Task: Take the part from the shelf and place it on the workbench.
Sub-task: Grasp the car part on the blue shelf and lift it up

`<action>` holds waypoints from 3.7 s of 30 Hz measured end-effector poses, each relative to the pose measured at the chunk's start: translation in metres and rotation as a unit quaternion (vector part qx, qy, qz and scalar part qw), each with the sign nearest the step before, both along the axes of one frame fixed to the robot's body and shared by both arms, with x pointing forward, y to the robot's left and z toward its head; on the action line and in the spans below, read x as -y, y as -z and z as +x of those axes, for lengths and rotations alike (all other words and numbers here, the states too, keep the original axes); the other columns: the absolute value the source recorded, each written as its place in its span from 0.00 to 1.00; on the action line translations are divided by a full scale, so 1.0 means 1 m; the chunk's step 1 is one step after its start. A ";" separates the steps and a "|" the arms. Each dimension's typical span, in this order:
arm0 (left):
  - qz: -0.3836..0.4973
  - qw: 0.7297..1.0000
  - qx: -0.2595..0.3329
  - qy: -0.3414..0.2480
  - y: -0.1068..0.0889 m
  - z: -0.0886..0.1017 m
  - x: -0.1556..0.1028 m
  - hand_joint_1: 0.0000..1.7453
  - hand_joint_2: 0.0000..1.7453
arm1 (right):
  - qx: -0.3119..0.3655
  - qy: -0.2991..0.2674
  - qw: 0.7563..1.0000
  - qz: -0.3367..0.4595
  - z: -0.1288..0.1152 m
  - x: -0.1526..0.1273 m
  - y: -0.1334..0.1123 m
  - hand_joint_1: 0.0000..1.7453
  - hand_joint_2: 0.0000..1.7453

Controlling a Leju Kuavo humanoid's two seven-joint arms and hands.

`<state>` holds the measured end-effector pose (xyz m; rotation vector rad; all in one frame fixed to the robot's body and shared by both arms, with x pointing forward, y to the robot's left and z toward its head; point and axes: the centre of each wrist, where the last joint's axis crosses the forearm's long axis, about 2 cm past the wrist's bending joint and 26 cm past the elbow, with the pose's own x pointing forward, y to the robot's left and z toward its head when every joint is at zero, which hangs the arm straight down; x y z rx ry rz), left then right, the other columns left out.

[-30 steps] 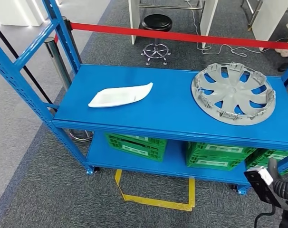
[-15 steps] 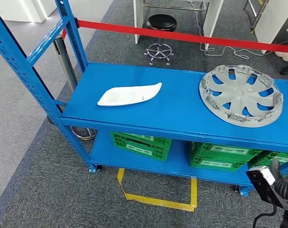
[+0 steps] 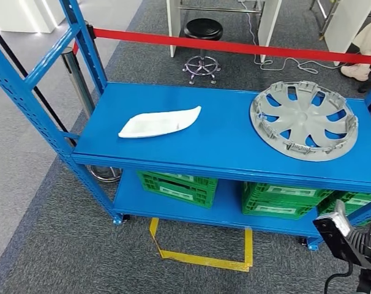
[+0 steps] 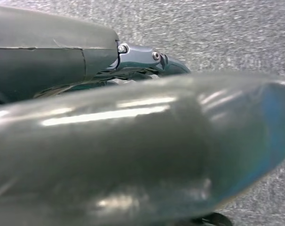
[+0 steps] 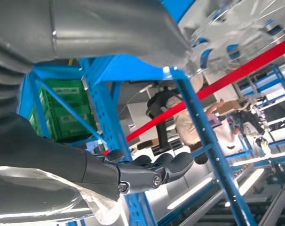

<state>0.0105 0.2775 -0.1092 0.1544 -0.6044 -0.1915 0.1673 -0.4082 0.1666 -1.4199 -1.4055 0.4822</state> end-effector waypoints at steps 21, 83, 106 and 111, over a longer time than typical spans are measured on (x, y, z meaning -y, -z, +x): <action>-0.008 1.000 -0.002 0.003 0.001 0.000 0.000 0.00 0.00 | -0.010 -0.016 1.000 0.011 0.001 -0.005 0.004 0.00 0.00; 0.018 1.000 -0.001 0.017 0.002 0.009 -0.004 0.00 0.00 | -0.132 0.002 0.990 0.039 0.030 0.067 0.012 0.00 0.25; 0.017 0.999 -0.009 0.031 0.003 0.013 -0.001 0.00 0.00 | -0.192 -0.073 0.978 0.040 0.070 0.074 0.018 0.00 1.00; 0.017 0.999 -0.008 0.031 0.003 0.014 -0.002 0.00 0.00 | -0.187 -0.094 0.978 0.019 0.078 0.066 0.015 0.00 1.00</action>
